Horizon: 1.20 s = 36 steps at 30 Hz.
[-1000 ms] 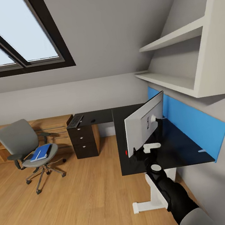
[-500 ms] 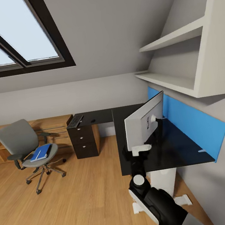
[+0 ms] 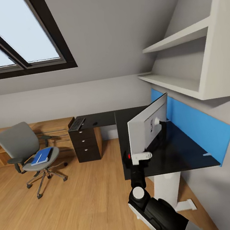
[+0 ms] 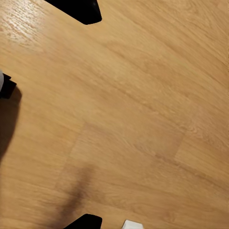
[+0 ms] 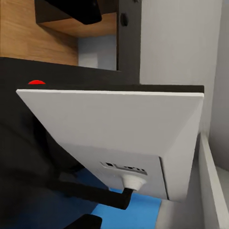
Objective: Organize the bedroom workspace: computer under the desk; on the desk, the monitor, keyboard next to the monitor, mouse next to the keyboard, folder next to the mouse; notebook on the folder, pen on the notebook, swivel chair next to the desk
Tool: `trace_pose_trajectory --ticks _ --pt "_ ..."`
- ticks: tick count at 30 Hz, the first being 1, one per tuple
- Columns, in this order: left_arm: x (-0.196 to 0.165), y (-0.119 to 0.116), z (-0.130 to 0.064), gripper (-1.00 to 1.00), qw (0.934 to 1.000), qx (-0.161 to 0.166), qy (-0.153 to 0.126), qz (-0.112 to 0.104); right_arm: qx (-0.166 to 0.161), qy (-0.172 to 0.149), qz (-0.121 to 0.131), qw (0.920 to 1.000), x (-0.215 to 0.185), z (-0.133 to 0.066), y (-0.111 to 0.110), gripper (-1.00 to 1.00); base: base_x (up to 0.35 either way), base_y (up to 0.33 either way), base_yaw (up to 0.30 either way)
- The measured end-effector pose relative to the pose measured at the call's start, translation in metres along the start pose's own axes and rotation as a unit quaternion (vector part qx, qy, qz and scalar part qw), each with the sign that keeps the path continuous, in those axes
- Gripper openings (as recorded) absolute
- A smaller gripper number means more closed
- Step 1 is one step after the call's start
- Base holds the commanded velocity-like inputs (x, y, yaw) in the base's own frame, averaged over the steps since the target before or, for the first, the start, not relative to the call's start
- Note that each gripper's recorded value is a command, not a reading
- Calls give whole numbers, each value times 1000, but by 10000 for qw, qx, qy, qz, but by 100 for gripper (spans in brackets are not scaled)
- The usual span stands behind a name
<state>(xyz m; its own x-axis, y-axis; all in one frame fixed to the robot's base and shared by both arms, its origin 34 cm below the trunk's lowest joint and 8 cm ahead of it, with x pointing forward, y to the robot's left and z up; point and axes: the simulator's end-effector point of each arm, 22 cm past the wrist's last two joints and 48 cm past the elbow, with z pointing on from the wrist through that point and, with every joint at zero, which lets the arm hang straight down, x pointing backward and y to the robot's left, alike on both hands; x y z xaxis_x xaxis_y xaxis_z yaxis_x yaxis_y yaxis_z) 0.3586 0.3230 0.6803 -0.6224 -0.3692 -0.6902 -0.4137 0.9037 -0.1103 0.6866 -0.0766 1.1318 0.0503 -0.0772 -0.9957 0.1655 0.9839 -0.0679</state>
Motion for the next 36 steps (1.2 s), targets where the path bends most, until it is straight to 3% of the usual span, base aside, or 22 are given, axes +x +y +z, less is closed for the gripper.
trace_pose_trajectory --ticks 26,36 --pt "1 -2 0 100 10000 24 6 8 47 237 -264 9994 32 2 -6 100 182 141 0" --pt "1 -2 0 100 10000 25 6 14 368 348 -155 9986 36 13 -31 100 14 10 0"
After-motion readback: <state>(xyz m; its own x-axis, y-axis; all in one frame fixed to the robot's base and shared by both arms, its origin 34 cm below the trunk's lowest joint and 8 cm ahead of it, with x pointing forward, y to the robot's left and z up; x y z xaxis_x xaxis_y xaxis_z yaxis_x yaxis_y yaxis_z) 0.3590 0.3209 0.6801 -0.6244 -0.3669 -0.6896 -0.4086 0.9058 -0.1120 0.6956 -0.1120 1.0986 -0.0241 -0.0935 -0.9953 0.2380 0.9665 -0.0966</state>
